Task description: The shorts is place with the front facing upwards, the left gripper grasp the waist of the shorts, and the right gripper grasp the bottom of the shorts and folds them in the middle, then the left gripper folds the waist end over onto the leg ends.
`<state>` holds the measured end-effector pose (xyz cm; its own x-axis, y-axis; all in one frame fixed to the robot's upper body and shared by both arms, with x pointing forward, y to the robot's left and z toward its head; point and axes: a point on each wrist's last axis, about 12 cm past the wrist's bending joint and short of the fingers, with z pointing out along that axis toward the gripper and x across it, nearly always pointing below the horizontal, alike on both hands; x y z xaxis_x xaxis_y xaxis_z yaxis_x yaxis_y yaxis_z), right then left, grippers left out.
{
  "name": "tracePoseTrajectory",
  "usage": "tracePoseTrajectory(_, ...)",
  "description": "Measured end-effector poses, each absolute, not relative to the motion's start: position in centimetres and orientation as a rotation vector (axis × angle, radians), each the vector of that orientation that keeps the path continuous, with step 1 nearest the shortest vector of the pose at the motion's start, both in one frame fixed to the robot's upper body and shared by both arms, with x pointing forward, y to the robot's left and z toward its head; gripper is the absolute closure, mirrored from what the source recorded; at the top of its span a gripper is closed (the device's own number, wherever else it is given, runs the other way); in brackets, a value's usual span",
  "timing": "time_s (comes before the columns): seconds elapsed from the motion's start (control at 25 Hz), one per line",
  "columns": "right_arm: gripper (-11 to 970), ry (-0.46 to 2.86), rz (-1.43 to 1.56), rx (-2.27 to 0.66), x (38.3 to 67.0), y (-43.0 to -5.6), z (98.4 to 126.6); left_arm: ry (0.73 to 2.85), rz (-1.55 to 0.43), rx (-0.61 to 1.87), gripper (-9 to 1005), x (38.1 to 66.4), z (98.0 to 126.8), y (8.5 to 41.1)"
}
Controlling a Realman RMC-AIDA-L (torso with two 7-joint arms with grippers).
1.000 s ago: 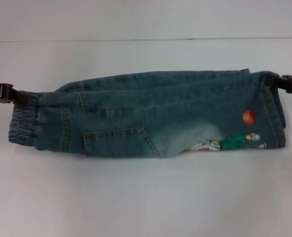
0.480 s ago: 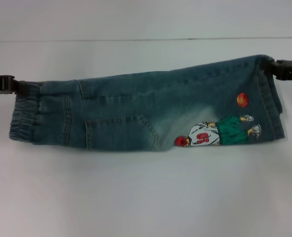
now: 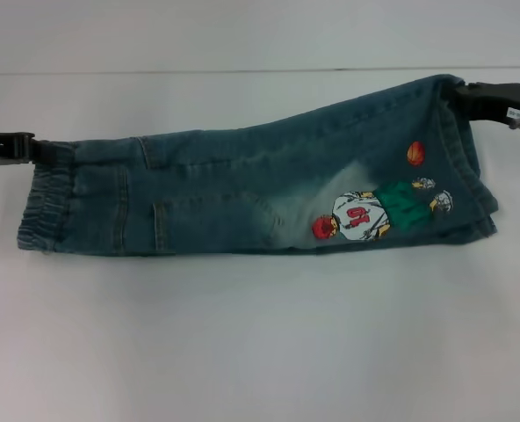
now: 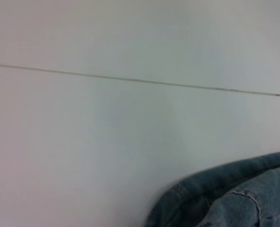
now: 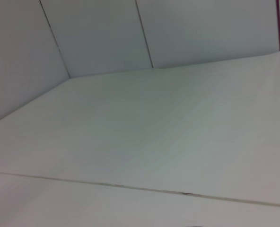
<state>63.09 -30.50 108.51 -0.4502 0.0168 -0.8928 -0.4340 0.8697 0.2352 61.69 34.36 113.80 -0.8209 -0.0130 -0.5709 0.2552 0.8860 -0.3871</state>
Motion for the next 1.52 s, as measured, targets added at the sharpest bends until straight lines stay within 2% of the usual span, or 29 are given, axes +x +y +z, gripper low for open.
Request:
tracePoseTrajectory(0.52,921,2.023,0.443,-0.276,63.8,-29.5,107.6,2.453,-0.578,0.176,967,61.9,113.4,34.1)
tracePoseTrajectory(1.08,921,2.029,0.425,-0.247,63.7,-28.8,106.6,2.426,-0.566,0.215,967,62.0,112.1,32.4)
tracePoseTrajectory(1.52,919,2.038,0.447,-0.254,63.8,-28.0,106.5,2.421,-0.589,0.210,964,62.1,112.4,32.5)
